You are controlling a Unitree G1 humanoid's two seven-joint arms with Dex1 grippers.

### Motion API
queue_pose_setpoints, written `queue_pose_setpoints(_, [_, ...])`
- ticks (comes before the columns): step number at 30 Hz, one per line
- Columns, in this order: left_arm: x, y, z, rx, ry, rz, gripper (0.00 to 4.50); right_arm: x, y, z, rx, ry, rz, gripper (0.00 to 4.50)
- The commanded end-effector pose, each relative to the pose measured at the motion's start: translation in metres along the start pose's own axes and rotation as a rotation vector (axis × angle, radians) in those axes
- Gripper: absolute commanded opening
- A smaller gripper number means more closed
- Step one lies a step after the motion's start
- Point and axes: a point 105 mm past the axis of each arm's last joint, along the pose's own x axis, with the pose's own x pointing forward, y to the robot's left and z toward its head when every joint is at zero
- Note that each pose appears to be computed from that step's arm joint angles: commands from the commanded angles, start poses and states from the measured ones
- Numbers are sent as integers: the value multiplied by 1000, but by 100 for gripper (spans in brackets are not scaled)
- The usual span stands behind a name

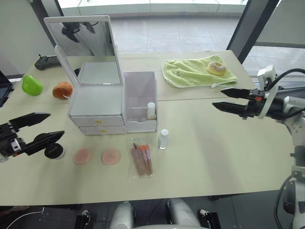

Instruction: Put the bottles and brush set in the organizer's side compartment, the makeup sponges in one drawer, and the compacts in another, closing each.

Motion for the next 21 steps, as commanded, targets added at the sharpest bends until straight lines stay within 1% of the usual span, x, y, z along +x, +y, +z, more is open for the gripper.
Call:
queue_pose_setpoints(1, [29, -24, 10, 48, 38, -141, 450, 8, 35, 13, -77, 16, 153, 444])
queue_pose_setpoints(2, [39, -33, 11, 55, 46, -191, 450, 13, 46, 12, -87, 33, 210, 444])
queue_pose_setpoints(4, [58, -50, 14, 65, 38, -275, 450, 24, 62, 5, -123, 73, 278, 444])
queue_pose_setpoints(6, [69, -55, 18, 70, 13, -308, 450, 37, 73, -5, -161, 112, 316, 444])
queue_pose_setpoints(8, [75, -54, 20, 61, -6, -313, 450, 47, 81, -16, -196, 147, 336, 444])
queue_pose_setpoints(12, [79, -55, 17, 57, 0, -326, 450, 64, 84, -34, -227, 172, 321, 444])
queue_pose_setpoints(16, [76, -61, 11, 16, 9, -342, 450, 80, 81, -40, -206, 147, 284, 444])
queue_pose_setpoints(21, [73, -66, 6, -1, 23, -334, 450, 92, 84, -48, -190, 144, 285, 444])
